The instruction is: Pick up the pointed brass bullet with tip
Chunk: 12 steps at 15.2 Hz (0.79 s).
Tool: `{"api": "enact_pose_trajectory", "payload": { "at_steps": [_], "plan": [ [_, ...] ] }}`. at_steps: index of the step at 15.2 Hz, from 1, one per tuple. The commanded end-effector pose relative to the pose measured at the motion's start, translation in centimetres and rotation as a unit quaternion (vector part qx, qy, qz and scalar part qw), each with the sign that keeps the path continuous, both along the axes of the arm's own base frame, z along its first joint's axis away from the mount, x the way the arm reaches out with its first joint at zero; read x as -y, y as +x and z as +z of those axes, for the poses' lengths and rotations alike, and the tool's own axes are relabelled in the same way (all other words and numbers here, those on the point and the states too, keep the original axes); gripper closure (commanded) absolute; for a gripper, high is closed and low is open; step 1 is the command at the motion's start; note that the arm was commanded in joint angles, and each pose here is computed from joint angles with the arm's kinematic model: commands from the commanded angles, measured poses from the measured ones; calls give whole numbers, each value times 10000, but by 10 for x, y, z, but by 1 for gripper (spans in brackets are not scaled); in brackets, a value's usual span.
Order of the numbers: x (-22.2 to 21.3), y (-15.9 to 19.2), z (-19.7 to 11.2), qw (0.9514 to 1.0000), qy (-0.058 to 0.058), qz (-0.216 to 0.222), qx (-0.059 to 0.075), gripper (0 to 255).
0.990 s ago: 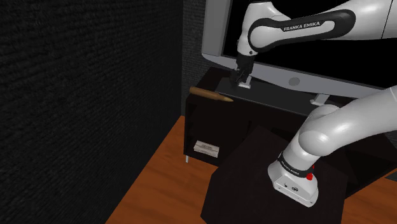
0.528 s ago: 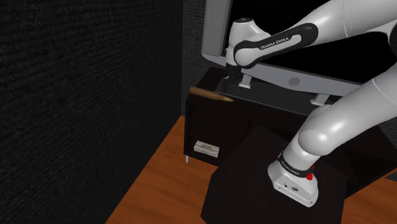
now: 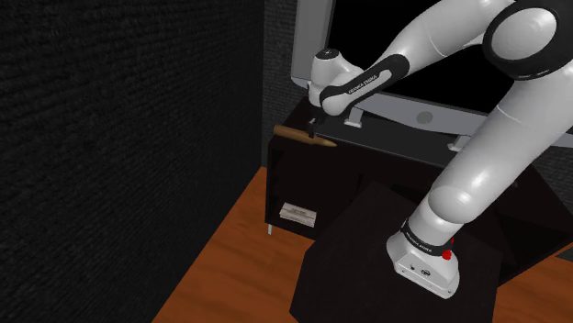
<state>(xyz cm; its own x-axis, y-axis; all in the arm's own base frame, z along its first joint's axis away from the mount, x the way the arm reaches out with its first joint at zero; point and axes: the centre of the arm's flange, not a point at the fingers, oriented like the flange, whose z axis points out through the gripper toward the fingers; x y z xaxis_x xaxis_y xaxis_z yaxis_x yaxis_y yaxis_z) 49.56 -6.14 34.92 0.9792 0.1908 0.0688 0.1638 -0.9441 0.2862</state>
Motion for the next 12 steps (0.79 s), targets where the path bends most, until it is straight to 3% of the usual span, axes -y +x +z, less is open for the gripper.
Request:
{"api": "enact_pose_trajectory", "payload": {
  "at_steps": [1, 4, 12],
  "plan": [
    [4, 19, -17, 9997, -161, 158, 60, 0],
    [9, 46, -40, 9984, -393, 371, 142, 0],
    [9, 46, -80, 9984, -393, 371, 142, 0]
  ]
}}
